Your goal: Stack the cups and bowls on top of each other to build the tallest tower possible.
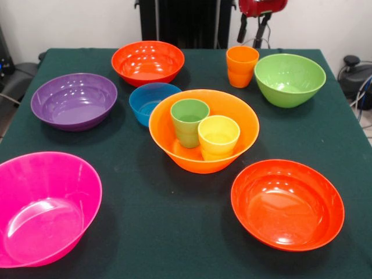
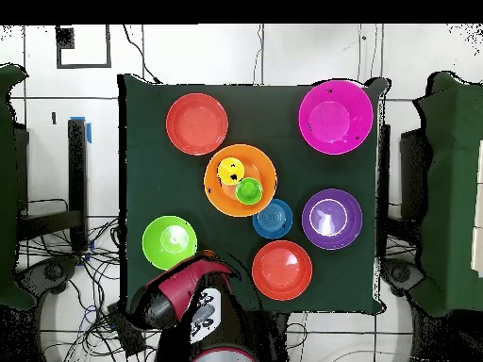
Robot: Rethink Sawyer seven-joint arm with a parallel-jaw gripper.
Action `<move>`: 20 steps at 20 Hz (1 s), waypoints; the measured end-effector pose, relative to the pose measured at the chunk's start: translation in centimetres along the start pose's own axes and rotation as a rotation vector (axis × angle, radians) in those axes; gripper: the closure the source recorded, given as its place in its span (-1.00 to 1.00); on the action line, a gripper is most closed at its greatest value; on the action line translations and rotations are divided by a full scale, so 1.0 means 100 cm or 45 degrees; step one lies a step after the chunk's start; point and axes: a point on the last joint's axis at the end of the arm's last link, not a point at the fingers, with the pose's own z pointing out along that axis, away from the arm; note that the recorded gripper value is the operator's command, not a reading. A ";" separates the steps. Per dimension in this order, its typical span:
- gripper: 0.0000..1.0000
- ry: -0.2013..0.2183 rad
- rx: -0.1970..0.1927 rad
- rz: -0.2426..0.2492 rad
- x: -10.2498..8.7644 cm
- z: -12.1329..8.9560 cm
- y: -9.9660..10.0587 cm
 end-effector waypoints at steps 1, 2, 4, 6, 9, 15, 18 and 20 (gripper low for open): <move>-1.00 -0.002 0.002 0.003 0.000 0.000 -0.001; -1.00 -0.003 0.004 0.005 0.001 0.000 -0.002; -1.00 -0.004 0.007 0.010 0.001 0.000 -0.004; -1.00 -0.002 0.011 0.013 0.002 0.000 -0.005; -1.00 -0.001 0.016 0.012 0.003 0.000 -0.005; -1.00 -0.037 0.030 -0.006 0.001 -0.001 0.000; -1.00 -0.060 0.045 -0.024 0.001 -0.002 0.005; -1.00 -0.068 0.052 -0.033 0.001 -0.002 0.008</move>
